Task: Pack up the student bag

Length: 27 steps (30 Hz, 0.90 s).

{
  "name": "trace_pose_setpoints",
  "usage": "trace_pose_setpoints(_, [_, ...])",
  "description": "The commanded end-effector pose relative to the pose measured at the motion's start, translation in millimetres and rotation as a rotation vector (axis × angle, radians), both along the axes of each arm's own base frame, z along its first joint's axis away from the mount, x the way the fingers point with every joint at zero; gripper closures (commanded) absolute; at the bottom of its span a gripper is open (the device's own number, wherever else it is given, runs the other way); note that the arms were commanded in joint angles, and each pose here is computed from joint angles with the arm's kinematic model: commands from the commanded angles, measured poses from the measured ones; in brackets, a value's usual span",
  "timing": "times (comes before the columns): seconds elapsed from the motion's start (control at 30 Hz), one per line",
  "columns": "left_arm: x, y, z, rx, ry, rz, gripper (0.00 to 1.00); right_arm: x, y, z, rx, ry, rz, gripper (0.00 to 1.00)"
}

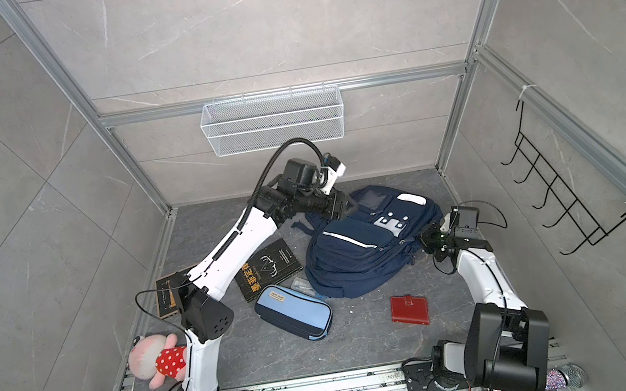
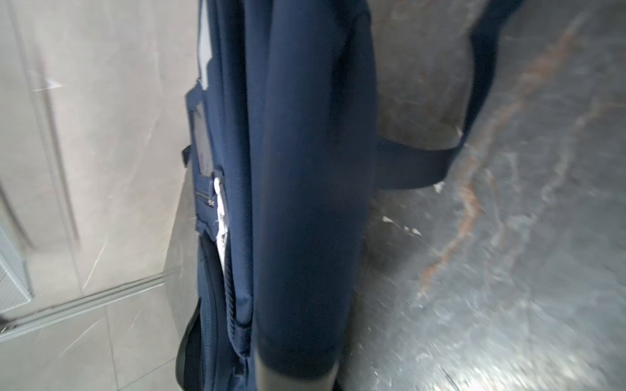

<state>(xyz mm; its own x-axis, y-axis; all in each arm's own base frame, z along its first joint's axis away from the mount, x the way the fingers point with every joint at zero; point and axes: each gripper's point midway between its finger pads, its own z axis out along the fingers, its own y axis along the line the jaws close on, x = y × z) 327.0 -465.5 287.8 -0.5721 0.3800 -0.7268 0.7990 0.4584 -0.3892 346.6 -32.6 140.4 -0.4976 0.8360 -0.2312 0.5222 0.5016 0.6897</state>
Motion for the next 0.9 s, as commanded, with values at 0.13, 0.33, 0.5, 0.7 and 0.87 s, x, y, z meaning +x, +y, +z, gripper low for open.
trace_pose_setpoints(0.13, [-97, -29, -6, -0.059, 0.03, -0.258, 0.67, 9, -12, 61, -0.113, -0.028, -0.076, 1.0])
trace_pose_setpoints(0.33, [-120, -36, -29, -0.02, 0.028, -0.378, 0.61, 13, -13, 72, -0.101, -0.009, -0.135, 1.0])
trace_pose_setpoints(0.5, [-132, -56, -41, -0.038, 0.028, -0.431, 0.61, 15, -8, 81, -0.126, 0.003, -0.143, 1.0])
trace_pose_setpoints(0.7, [-147, -78, -28, -0.073, 0.005, -0.532, 0.64, 14, -8, 83, -0.143, 0.019, -0.148, 1.0])
trace_pose_setpoints(0.87, [-139, -94, -54, -0.067, 0.056, -0.504, 0.75, 16, -8, 87, -0.141, 0.019, -0.154, 1.0])
